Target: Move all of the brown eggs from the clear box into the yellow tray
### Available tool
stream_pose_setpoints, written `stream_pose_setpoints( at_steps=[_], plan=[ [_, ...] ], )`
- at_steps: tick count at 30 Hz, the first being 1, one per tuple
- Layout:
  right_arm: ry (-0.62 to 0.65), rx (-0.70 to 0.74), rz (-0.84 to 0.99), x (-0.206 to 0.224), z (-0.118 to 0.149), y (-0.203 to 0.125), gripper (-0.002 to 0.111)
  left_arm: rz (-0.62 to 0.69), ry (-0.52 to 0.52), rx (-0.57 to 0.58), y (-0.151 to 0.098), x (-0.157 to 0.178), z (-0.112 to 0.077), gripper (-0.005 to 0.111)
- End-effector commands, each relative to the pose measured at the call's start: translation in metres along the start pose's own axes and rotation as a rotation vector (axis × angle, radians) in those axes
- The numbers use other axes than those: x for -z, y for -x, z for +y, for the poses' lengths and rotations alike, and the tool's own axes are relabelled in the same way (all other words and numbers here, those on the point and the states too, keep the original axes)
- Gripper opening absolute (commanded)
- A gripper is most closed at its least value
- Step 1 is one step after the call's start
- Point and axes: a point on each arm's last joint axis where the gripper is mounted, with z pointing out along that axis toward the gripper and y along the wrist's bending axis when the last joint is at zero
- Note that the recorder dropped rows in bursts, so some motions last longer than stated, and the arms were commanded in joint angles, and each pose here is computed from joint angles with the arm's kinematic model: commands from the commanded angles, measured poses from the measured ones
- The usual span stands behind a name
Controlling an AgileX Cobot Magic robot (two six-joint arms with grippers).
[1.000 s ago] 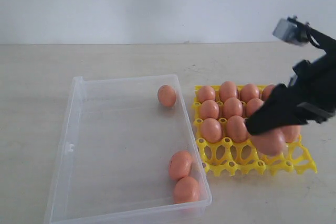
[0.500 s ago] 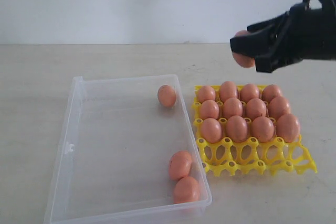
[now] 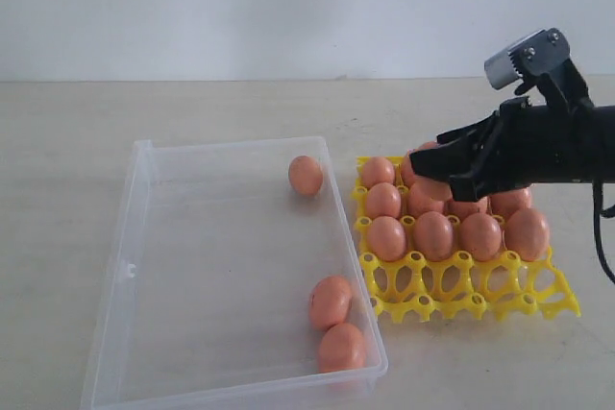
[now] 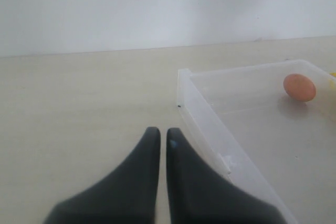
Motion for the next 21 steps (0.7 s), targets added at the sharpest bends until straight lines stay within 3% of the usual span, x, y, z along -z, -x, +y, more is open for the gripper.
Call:
stream_pose_setpoints(
  at_steps=[1, 7, 11, 14, 18, 21],
  plan=[
    [-0.344, 0.045, 0.108, 0.007, -0.038, 0.013, 0.000, -0.005, -0.003, -0.003, -0.001, 0.000, 0.000, 0.004],
    [-0.954, 0.052, 0.282, 0.045, -0.092, 0.041, 0.000, -0.005, -0.003, -0.003, -0.001, 0.000, 0.000, 0.004],
    [-1.350, 0.265, 0.357, 0.081, -0.112, 0.072, 0.000, -0.005, -0.003, -0.003, -0.001, 0.000, 0.000, 0.004],
    [-1.582, 0.414, 0.220, 0.102, -0.114, 0.104, 0.000, -0.005, -0.003, -0.003, -0.001, 0.000, 0.000, 0.004],
    [-1.605, 0.616, -0.062, 0.114, -0.100, 0.145, 0.000, -0.005, -0.003, -0.003, -0.001, 0.000, 0.000, 0.004],
    [-1.418, 0.604, -0.310, 0.117, -0.082, 0.165, 0.000, -0.005, -0.003, -0.003, -0.001, 0.000, 0.000, 0.004]
  ],
)
